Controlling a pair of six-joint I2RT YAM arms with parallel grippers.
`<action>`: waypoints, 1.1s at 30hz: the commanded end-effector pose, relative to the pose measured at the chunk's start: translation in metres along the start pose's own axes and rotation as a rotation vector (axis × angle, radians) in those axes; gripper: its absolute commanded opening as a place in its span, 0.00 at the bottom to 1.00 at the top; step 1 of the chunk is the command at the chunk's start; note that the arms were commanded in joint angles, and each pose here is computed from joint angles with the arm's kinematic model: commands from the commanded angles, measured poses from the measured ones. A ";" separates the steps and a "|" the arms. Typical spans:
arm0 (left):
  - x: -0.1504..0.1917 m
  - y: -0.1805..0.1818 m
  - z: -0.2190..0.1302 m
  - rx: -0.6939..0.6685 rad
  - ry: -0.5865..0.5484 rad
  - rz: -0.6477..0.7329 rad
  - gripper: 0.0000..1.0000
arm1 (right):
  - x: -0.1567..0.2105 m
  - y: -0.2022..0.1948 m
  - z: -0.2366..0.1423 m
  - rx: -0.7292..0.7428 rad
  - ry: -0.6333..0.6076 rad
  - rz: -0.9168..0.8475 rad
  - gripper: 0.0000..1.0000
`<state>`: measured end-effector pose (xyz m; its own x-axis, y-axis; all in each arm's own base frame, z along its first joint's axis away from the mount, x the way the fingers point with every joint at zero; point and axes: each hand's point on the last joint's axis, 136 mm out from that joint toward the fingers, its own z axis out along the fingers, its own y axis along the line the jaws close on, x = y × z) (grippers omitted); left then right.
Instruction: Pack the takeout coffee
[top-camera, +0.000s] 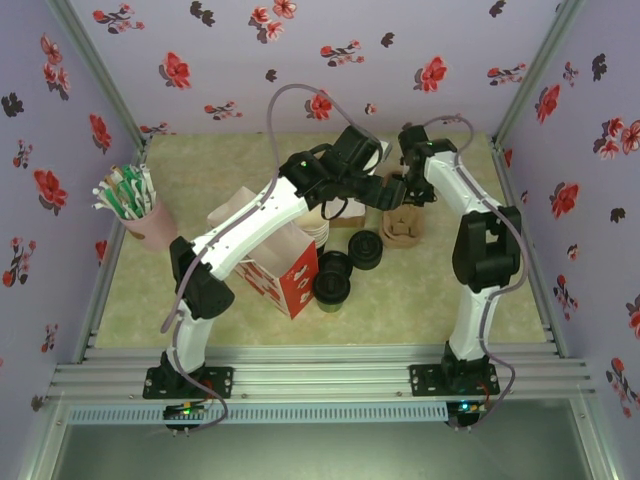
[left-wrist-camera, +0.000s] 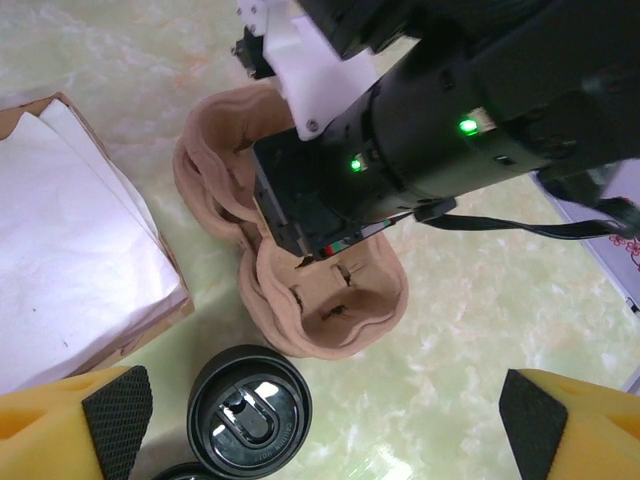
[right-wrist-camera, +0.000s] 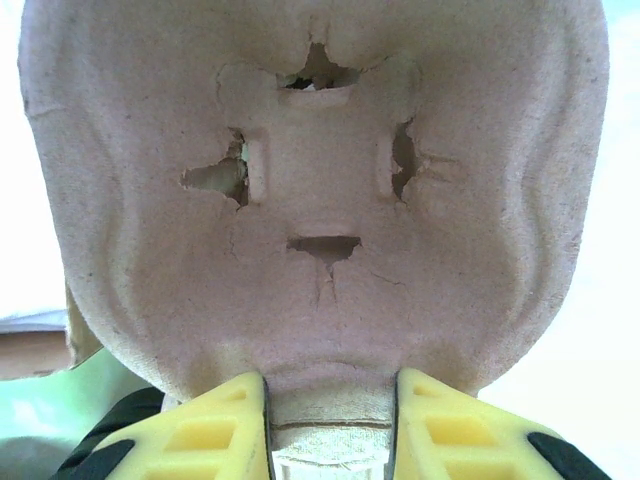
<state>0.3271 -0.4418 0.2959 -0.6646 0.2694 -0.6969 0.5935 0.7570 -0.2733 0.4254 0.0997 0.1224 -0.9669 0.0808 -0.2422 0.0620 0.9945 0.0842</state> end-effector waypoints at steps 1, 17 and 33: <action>-0.025 -0.017 -0.045 0.064 -0.109 -0.010 0.94 | -0.003 -0.001 -0.045 -0.032 -0.081 0.019 0.30; -0.024 0.009 -0.195 0.025 -0.356 -0.026 0.99 | 0.032 0.049 -0.215 -0.410 -0.338 -0.054 0.33; 0.062 0.123 -0.278 -0.179 -0.385 -0.234 0.99 | 0.115 0.183 -0.322 -0.707 -0.367 -0.447 0.35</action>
<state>0.2403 -0.1915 0.4005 -0.5375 -0.0879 -0.8387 0.3906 0.8555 -0.3400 0.2562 0.2524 0.4191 -0.7079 -0.1355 -0.6932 -0.5606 0.7048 0.4347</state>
